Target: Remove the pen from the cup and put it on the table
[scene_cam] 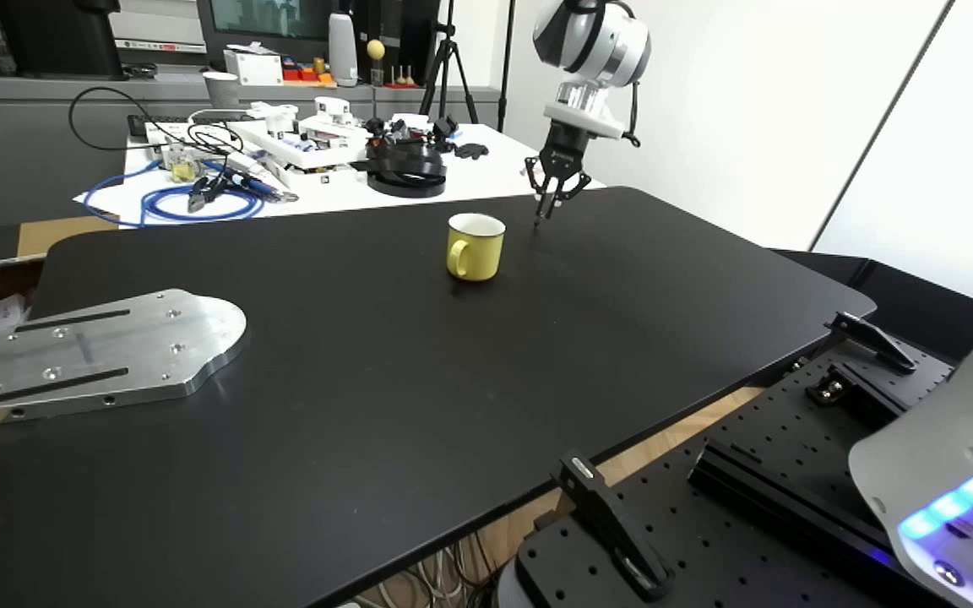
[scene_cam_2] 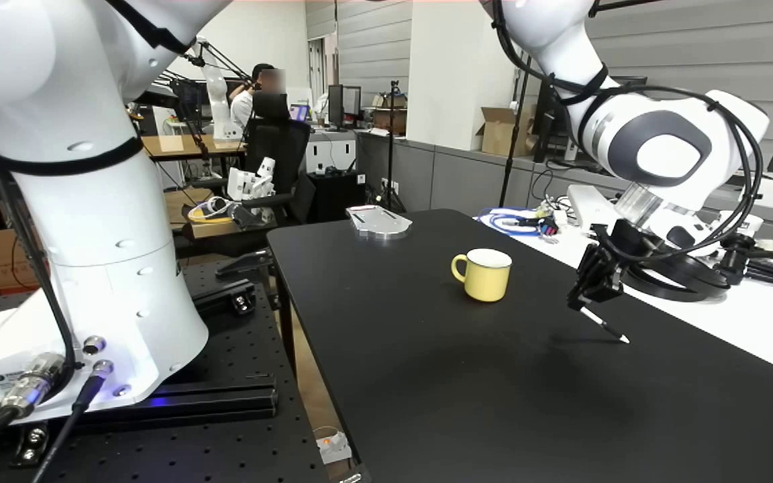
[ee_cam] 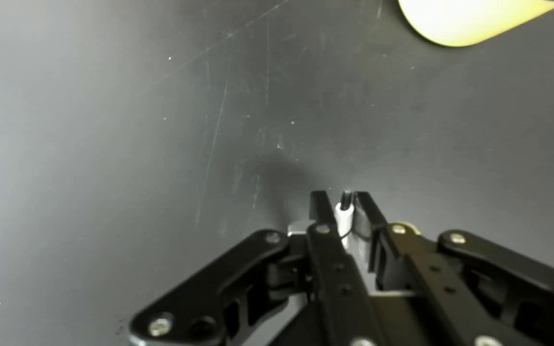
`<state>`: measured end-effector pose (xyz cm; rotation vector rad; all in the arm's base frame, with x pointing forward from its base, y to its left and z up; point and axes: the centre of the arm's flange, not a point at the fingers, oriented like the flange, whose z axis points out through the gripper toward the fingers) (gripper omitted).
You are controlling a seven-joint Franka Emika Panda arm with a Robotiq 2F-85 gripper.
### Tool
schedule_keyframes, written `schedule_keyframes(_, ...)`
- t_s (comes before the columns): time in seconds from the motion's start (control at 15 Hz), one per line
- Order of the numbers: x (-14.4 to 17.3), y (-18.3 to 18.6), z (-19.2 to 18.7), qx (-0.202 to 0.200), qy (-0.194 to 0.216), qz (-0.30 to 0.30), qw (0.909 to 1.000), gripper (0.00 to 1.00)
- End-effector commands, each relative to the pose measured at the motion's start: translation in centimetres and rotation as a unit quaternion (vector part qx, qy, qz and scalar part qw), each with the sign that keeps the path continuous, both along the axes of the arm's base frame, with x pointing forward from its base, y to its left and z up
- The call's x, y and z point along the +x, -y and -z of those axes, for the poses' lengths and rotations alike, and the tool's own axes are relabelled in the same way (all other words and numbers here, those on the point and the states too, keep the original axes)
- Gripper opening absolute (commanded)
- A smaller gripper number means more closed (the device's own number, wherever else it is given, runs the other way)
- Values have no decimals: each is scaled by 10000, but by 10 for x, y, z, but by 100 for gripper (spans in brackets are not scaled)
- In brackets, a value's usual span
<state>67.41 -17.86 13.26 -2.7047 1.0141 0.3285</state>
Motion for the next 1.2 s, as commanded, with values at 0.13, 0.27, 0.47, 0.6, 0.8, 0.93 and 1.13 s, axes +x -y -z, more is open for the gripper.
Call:
schedule_keyframes(0.13, -16, -7, 35, -359, -107, -98, 9993, 4)
schedule_keyframes(0.27, -17, -9, 38, -390, -144, -115, 9991, 41)
schedule_keyframes(0.47, -12, -12, 33, -359, -121, -122, 9992, 55)
schedule_keyframes(0.6, -8, -13, 26, -324, -73, -119, 9994, 69)
schedule_keyframes(0.8, -3, -16, 13, -292, 20, -123, 9995, 89)
schedule_keyframes(0.93, -1, -18, 7, -278, 59, -122, 9995, 99)
schedule_keyframes(1.13, 0, -20, 2, -275, 81, -126, 9995, 100)
